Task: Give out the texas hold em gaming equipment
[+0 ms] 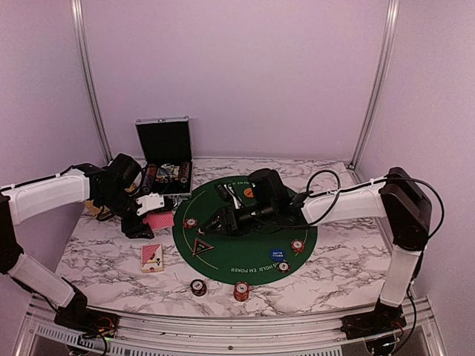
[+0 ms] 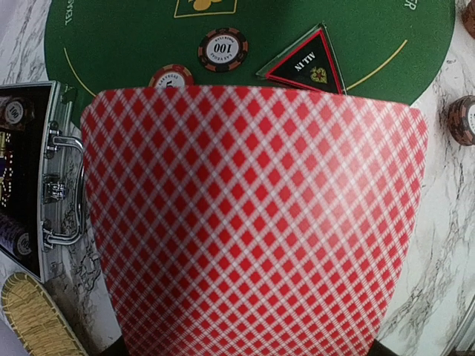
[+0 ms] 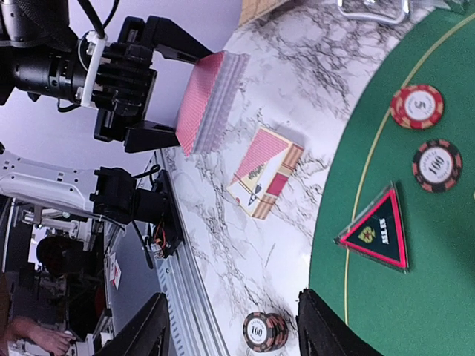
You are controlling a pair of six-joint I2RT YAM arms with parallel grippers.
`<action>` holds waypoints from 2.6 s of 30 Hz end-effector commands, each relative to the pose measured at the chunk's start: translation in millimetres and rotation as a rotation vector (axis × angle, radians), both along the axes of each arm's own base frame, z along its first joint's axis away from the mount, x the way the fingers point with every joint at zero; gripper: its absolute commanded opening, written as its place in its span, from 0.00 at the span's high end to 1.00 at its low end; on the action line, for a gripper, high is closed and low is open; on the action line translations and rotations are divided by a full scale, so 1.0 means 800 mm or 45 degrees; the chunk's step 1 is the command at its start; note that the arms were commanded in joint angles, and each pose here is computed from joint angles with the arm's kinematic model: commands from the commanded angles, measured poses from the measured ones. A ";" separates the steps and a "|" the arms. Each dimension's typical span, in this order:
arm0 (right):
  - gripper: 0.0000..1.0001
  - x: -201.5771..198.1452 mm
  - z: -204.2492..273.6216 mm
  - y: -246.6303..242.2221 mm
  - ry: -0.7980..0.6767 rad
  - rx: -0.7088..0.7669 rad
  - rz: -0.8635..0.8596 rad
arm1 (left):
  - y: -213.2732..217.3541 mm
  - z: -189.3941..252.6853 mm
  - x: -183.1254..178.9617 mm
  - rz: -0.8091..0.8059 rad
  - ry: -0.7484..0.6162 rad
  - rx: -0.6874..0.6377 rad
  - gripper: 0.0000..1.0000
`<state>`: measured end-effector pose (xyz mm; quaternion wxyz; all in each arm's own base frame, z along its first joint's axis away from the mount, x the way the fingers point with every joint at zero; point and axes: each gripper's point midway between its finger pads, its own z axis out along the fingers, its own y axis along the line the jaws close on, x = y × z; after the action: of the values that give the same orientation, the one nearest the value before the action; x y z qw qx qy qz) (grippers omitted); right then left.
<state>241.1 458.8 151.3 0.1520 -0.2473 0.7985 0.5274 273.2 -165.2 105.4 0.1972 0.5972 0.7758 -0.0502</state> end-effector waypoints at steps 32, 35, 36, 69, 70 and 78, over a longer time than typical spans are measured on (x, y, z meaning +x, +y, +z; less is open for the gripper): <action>0.33 0.030 0.050 0.097 0.261 0.476 0.167 | -0.050 0.042 -0.006 -0.044 0.010 -0.103 0.87; 0.33 0.028 0.050 0.103 0.264 0.480 0.181 | -0.052 0.040 -0.005 -0.047 0.013 -0.099 0.87; 0.33 0.028 0.050 0.105 0.265 0.480 0.184 | -0.052 0.041 -0.005 -0.047 0.011 -0.100 0.87; 1.00 0.026 0.037 0.122 0.361 0.495 0.197 | -0.064 0.042 -0.010 -0.160 -0.041 0.032 0.01; 1.00 0.027 0.038 0.122 0.364 0.493 0.196 | -0.065 0.042 -0.007 -0.179 -0.071 0.071 0.01; 1.00 0.024 0.052 0.120 0.354 0.500 0.193 | -0.082 0.044 0.001 -0.268 -0.086 0.120 0.01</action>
<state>264.6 552.7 162.9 0.0256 -0.1797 0.6935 0.6972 281.1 -235.3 144.7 0.2151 0.6628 0.7169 -0.0217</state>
